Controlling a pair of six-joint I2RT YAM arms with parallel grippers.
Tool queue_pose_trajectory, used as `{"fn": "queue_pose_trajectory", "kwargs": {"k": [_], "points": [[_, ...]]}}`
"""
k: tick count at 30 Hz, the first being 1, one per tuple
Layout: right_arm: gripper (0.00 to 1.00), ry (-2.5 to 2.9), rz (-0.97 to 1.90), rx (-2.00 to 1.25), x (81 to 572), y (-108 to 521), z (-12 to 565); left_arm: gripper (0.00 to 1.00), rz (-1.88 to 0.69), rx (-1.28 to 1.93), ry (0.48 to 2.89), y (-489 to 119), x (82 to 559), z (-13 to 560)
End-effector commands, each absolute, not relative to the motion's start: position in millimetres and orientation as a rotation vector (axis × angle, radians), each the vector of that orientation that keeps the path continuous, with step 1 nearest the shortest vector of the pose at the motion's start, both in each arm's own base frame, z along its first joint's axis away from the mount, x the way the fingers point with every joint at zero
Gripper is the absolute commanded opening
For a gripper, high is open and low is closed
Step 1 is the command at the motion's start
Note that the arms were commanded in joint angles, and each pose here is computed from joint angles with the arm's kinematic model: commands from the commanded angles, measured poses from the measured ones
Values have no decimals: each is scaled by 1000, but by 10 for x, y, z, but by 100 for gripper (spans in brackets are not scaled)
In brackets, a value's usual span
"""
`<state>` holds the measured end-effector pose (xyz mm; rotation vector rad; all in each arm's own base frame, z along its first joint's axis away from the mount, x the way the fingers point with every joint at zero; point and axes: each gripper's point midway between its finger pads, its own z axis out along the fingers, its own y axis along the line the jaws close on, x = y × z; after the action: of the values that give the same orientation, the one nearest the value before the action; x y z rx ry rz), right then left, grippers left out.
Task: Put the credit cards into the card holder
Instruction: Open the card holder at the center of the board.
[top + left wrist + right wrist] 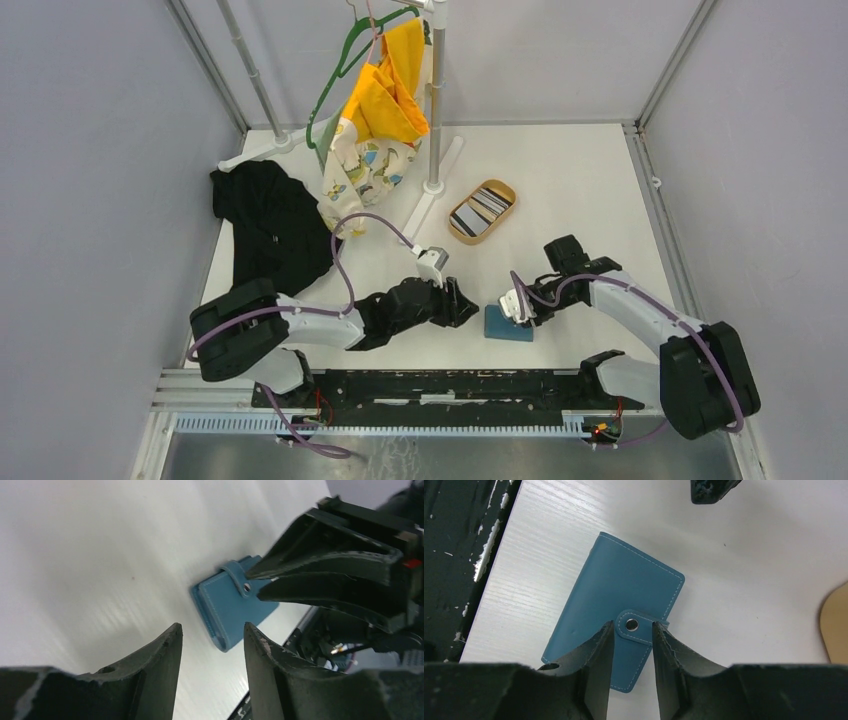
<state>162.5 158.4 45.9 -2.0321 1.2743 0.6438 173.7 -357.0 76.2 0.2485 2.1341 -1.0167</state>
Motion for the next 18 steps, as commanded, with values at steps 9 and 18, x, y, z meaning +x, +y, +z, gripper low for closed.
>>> {"fn": "queue_pose_trajectory", "kwargs": {"k": [9, 18], "points": [[45, 1360, 599, -2105, 1708, 1607, 326, 56, -1288, 320, 2079, -4021, 1520, 734], [34, 1518, 556, -2088, 1762, 1500, 153, 54, -1162, 329, 2185, -4119, 1516, 438]]}}
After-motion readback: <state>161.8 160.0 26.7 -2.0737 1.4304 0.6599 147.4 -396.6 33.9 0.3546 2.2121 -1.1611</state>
